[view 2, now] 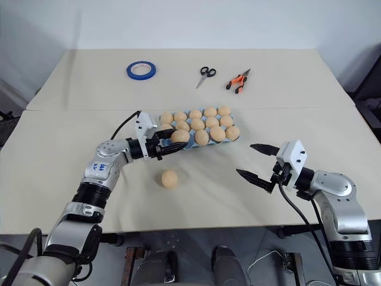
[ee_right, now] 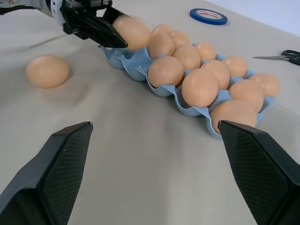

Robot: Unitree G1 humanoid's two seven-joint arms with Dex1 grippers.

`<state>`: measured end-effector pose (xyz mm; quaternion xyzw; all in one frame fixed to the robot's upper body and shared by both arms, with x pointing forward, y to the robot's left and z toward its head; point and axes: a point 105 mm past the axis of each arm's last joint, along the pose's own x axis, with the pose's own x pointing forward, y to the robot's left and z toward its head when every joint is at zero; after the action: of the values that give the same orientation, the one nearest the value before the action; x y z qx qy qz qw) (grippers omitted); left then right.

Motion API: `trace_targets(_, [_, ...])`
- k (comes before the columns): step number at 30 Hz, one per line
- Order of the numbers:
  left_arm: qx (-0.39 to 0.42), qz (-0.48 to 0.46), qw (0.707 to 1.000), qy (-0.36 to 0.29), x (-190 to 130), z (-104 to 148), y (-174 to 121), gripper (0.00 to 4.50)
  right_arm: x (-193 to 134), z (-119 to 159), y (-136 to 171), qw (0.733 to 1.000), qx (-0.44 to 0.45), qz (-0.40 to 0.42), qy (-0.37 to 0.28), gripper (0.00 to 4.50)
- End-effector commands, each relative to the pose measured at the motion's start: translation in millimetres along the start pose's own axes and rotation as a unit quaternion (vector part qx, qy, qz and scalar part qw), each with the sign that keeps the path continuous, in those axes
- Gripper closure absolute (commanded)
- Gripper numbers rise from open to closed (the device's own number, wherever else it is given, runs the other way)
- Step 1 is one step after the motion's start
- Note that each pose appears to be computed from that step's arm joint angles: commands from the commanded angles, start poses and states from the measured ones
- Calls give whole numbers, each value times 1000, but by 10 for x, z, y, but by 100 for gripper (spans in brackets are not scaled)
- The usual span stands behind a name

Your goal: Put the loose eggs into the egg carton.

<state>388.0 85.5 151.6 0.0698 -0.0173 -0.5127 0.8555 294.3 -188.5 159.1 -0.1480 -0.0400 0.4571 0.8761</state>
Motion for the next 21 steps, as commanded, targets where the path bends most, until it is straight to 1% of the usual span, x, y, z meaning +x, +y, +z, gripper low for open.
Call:
trace_targets(1, [26,2,999,-23,19,159,25,27,-14,151,-14,999,-22,-5,-23,0])
trace_targets(2, [29,-1,999,-26,14,165,13,3,-10,153,-18,999,-22,-5,-23,0])
trace_targets(7, [41,-8,999,-33,-49,203,-27,3,21,158,-29,999,-22,-1,-24,0])
trace_targets(10, [68,17,996,-57,-156,307,28,3,36,166,-26,999,-22,2,-26,0])
trace_targets(13, [89,43,992,-77,-334,369,71,3,39,171,-10,999,-20,5,-28,0])
trace_targets(16, [85,85,989,-81,-618,365,125,3,32,165,12,999,-17,11,-28,0])
trace_targets(19, [84,129,985,-75,-903,318,158,3,24,154,19,999,-13,13,-26,0])
trace_targets(21, [79,173,979,-74,-1163,274,190,3,25,144,22,1000,-12,15,-25,0])
